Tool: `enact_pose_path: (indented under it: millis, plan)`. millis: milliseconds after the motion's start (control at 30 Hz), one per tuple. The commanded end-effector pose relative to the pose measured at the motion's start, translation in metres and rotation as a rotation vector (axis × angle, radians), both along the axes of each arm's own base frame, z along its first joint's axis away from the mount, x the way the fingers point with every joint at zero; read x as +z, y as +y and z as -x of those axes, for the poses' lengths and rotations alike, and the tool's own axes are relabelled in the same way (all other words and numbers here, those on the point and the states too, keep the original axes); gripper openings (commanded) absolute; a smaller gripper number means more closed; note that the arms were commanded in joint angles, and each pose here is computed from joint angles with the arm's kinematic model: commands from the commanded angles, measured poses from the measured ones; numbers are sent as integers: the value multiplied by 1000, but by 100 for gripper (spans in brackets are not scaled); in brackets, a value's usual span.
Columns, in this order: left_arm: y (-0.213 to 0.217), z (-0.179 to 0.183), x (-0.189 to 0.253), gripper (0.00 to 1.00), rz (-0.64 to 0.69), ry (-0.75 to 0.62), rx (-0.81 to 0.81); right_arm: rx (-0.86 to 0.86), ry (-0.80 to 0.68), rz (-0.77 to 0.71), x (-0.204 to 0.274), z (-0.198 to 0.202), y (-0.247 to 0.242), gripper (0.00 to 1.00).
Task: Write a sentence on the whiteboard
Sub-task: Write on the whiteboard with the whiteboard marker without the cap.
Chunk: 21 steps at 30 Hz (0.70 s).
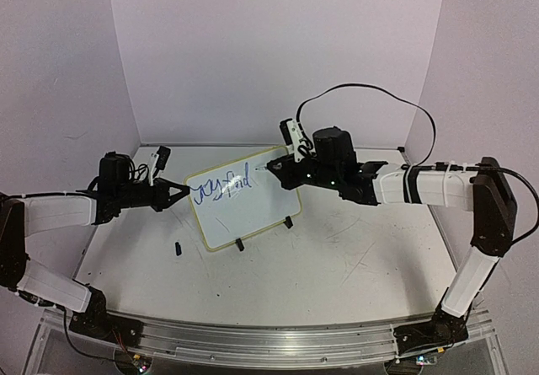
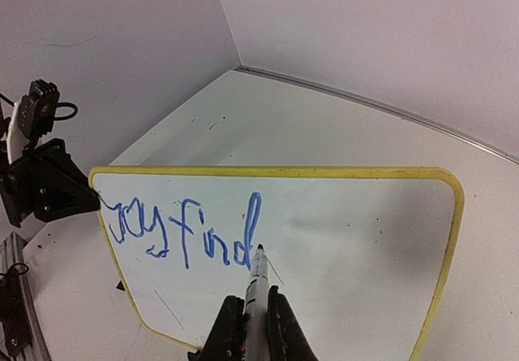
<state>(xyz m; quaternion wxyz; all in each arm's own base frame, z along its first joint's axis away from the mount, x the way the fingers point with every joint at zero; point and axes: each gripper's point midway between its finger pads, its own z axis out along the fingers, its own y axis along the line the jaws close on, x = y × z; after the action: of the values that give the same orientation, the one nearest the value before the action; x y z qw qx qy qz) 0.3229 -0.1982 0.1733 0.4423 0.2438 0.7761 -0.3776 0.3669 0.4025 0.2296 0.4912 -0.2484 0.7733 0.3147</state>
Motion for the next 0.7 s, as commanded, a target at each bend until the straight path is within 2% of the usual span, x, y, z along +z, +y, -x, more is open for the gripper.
enact_pose_path:
  millis: [0,667]
  plan:
    - [4,-9,-1,0,-68,-53,24,-14,-46,-15,15,-9,2,0]
    - [2,-8,-4,0,-72,-37,14,-23,-34,14,3,-19,12,0]
